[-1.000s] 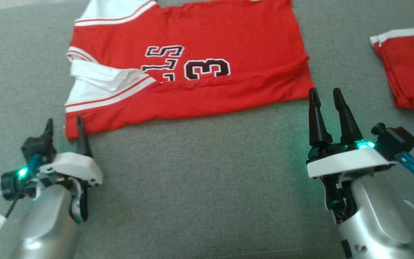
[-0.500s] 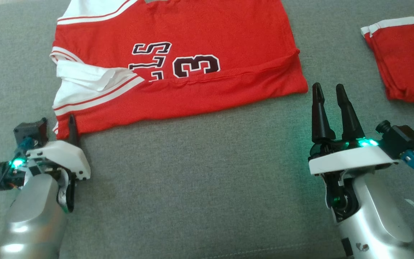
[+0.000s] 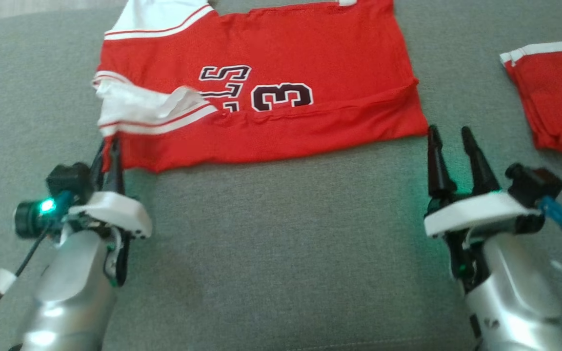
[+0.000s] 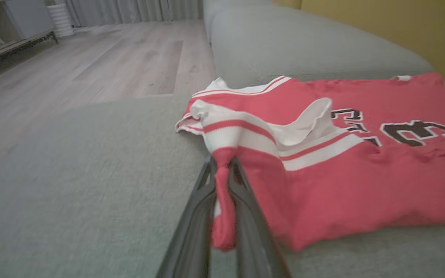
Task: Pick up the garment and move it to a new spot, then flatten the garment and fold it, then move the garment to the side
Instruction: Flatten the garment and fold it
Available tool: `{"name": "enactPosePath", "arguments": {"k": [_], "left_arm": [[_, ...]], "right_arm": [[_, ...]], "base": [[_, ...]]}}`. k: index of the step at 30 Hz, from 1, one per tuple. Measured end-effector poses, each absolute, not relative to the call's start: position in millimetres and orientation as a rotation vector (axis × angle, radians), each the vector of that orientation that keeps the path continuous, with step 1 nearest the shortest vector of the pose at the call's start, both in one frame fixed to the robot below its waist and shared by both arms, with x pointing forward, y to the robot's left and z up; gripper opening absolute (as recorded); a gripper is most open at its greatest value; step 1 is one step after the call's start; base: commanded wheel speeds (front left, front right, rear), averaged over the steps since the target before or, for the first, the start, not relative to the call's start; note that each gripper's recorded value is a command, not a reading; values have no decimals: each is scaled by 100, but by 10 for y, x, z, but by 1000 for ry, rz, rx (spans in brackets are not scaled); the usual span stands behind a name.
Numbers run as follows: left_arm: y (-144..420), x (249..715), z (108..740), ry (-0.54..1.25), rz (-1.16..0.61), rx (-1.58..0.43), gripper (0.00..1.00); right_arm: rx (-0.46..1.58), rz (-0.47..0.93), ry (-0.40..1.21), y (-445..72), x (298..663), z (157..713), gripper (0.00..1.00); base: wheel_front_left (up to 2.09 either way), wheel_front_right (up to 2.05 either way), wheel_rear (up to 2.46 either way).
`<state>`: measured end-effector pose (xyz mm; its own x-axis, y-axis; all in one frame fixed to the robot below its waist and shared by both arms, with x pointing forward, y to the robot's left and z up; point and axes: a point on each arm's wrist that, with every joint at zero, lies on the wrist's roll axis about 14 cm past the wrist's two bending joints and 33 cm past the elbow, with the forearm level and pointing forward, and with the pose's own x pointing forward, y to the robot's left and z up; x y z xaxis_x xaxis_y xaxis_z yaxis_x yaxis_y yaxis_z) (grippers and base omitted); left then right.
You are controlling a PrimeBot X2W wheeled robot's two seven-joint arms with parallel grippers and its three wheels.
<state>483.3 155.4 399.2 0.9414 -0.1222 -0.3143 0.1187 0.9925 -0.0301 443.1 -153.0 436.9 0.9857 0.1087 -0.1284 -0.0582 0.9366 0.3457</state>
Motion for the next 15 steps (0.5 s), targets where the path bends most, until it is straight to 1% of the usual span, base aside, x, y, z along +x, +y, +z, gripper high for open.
{"name": "enactPosePath", "arguments": {"k": [6,15], "left_arm": [[1383,4890,4276,215,-177,2,0],[1346,4844,4378,170,-192,0,0]], "right_arm": [[261,82,261,-1590,4653,4221,100],[184,94,470,-1542,4766,3839,100]], "base": [[0,0,0],[0,0,0]]}}
